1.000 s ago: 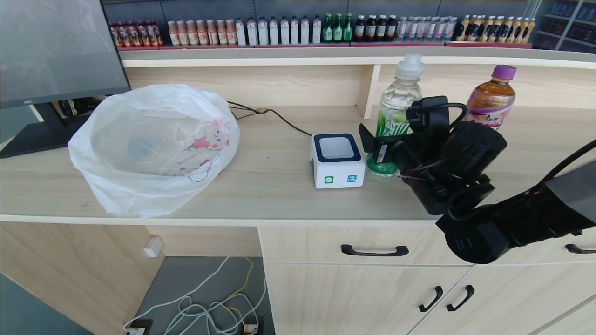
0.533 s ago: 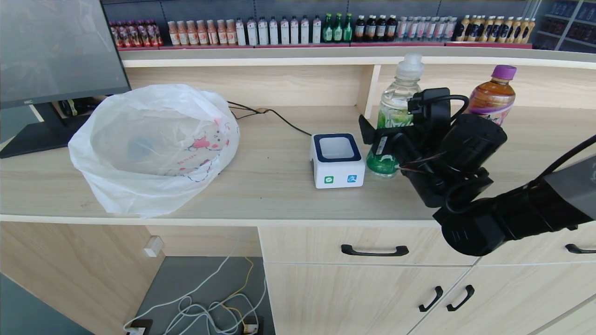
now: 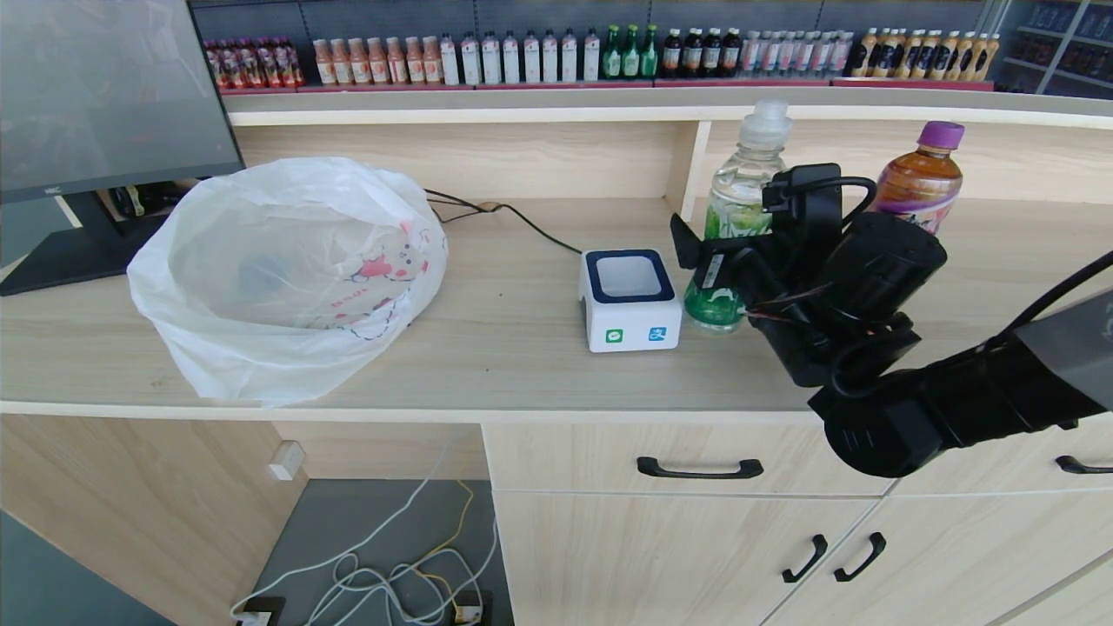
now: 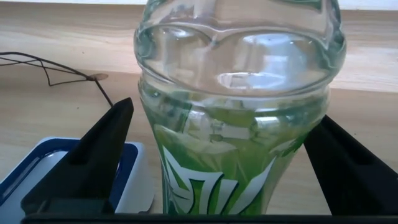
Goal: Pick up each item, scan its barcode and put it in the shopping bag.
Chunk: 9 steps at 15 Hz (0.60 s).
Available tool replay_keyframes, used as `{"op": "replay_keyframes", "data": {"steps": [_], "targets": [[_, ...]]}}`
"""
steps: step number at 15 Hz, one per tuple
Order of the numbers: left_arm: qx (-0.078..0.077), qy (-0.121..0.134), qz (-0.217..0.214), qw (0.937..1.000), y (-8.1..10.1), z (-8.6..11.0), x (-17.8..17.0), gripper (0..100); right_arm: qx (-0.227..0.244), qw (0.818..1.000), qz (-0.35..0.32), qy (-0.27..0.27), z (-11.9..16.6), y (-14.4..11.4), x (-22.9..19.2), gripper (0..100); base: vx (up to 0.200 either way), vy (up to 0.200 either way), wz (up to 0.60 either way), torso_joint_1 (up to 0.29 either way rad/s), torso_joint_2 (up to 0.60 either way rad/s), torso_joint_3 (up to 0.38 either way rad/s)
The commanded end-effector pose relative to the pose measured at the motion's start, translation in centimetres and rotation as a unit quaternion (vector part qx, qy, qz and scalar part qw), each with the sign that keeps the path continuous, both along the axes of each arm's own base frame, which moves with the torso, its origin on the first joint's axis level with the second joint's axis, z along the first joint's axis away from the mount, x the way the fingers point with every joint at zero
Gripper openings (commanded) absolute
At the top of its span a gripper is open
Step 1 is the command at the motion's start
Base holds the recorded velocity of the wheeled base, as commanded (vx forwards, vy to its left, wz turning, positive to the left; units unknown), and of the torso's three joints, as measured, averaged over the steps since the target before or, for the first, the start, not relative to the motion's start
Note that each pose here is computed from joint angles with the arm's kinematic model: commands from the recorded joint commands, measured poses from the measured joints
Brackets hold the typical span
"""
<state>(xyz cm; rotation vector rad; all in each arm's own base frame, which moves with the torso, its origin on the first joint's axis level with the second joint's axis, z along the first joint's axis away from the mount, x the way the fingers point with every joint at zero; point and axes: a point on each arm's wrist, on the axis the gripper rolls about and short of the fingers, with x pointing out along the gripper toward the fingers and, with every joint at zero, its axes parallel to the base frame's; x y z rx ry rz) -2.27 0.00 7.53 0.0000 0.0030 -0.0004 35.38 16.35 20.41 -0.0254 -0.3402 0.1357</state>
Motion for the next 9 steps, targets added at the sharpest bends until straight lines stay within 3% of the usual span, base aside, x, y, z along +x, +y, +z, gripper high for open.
{"op": "replay_keyframes", "data": {"steps": [1, 2, 3, 9], "targets": [[0.0, 0.0, 0.0, 1.0, 0.0, 0.0, 0.0, 100, 0.001, 1.0, 0.001, -0.002, 0.12, 0.02, 0.01, 100, 0.0, 0.0, 0.0, 0.0, 0.0, 0.0], [0.0, 0.0, 0.0, 1.0, 0.0, 0.0, 0.0, 100, 0.001, 1.0, 0.0, -0.003, 0.12, 0.02, 0.01, 100, 0.0, 0.0, 0.0, 0.0, 0.0, 0.0], [0.0, 0.0, 0.0, 1.0, 0.0, 0.0, 0.0, 100, -0.001, 1.0, -0.001, 0.0, 0.0, 0.0, -0.01, 0, 0.0, 0.0, 0.0, 0.0, 0.0, 0.0], [0.0, 0.0, 0.0, 1.0, 0.0, 0.0, 0.0, 100, 0.001, 1.0, 0.0, -0.004, 0.28, -0.07, -0.17, 0, 0.0, 0.0, 0.0, 0.0, 0.0, 0.0]]}}
